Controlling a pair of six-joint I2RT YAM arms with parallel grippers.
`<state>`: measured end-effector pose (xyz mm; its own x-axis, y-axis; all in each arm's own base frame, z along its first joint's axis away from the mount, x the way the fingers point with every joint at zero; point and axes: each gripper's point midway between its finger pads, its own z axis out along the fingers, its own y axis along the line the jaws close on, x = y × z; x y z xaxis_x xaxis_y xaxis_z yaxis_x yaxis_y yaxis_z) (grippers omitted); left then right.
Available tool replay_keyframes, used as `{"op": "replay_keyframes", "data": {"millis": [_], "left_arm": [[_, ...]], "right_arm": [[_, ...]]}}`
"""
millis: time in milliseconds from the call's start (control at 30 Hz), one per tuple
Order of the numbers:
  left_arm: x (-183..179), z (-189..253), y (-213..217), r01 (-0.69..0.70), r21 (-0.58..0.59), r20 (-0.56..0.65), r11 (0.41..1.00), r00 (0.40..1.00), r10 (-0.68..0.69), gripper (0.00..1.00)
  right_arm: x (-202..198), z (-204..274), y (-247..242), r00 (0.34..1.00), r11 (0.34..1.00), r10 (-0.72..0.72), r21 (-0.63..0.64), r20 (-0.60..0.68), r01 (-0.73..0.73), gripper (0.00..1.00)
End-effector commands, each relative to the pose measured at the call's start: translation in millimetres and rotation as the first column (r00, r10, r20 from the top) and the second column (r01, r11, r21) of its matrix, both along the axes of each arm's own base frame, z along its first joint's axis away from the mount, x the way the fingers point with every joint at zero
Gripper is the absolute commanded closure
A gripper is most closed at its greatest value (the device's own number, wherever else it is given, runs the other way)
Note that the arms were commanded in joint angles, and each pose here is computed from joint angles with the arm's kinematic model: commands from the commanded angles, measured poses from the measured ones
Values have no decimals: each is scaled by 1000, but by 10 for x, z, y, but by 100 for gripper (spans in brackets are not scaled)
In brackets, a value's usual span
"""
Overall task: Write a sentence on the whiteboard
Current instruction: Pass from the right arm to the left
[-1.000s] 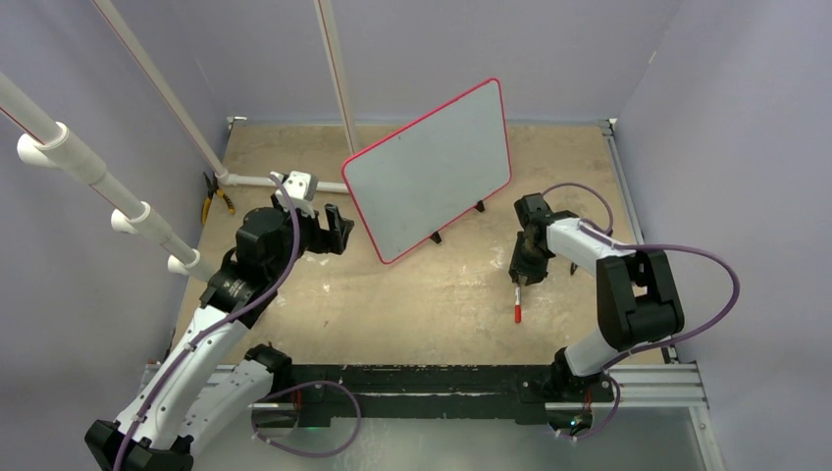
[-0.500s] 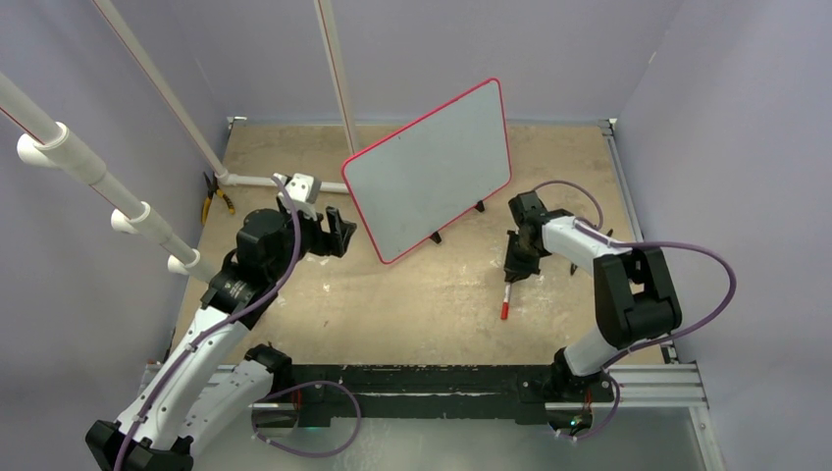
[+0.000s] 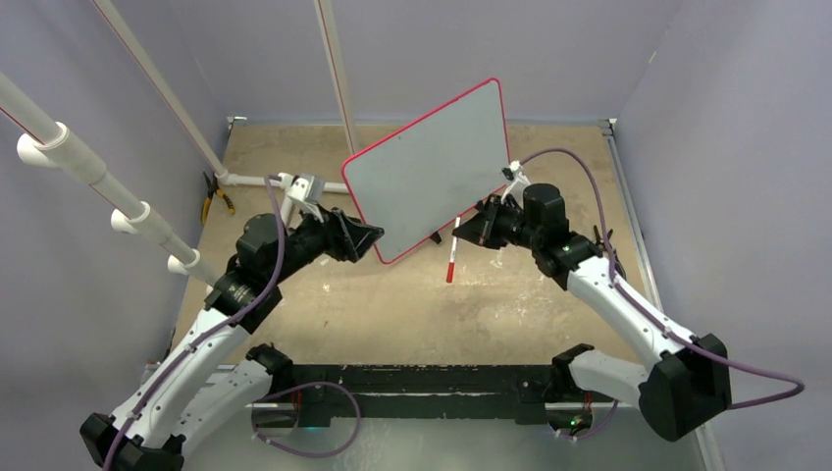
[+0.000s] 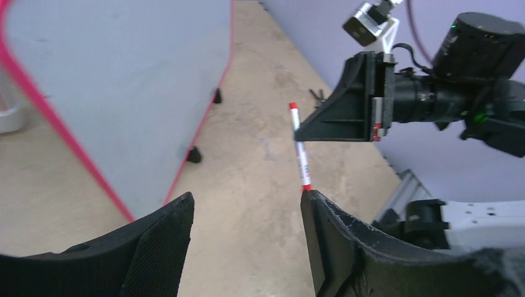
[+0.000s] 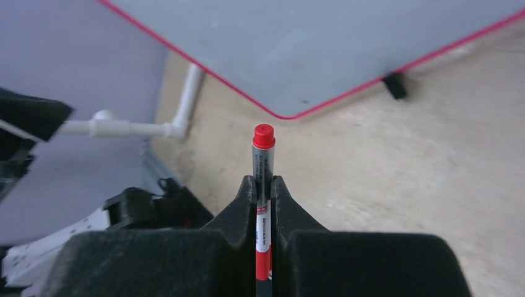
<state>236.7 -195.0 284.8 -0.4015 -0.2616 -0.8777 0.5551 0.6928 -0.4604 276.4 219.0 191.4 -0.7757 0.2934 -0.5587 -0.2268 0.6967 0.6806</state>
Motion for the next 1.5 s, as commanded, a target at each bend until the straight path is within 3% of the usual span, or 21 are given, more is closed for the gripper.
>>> {"op": "replay_keyframes", "data": {"millis": [0,167,467,633,767,1000,1133,1267,1333,1467], "left_arm": [[-158,251,-424,123,-165,16,979,992,-122,37],[-367,188,-906,254,-183,17,950,967,-255,35],[-389,-11,-1189,307,-167,-23,937,949,-315,34],[-420,24,-1288,354,-162,-9,921,933,-360,55],[-475,-57,-1388,403,-147,-28,903,911,-411,65],[-488,-57,-1380,412,-124,-5,903,909,-416,100],[-495,-81,-1346,426,-59,16,903,905,-426,100],[-487,-295,-1218,441,150,-3,885,895,-446,100],[-501,-457,-1133,466,272,-21,842,878,-478,100],[-624,-718,-1013,550,424,-77,720,814,-576,100]], "right_arm": [[-123,803,415,969,947,92,281,228,-156,100],[-219,1323,511,921,889,89,386,379,-245,100],[-331,1593,486,890,875,89,392,447,-284,100],[-384,1591,477,890,869,96,399,446,-294,100],[-401,1616,470,888,866,95,403,451,-297,100],[-392,1553,473,894,871,99,398,436,-290,100],[-381,1449,465,904,888,108,369,414,-275,100],[-411,1311,414,922,914,120,322,367,-247,65],[-428,1258,367,923,931,125,277,365,-236,49],[-483,1188,305,914,953,186,159,361,-257,28]]}}
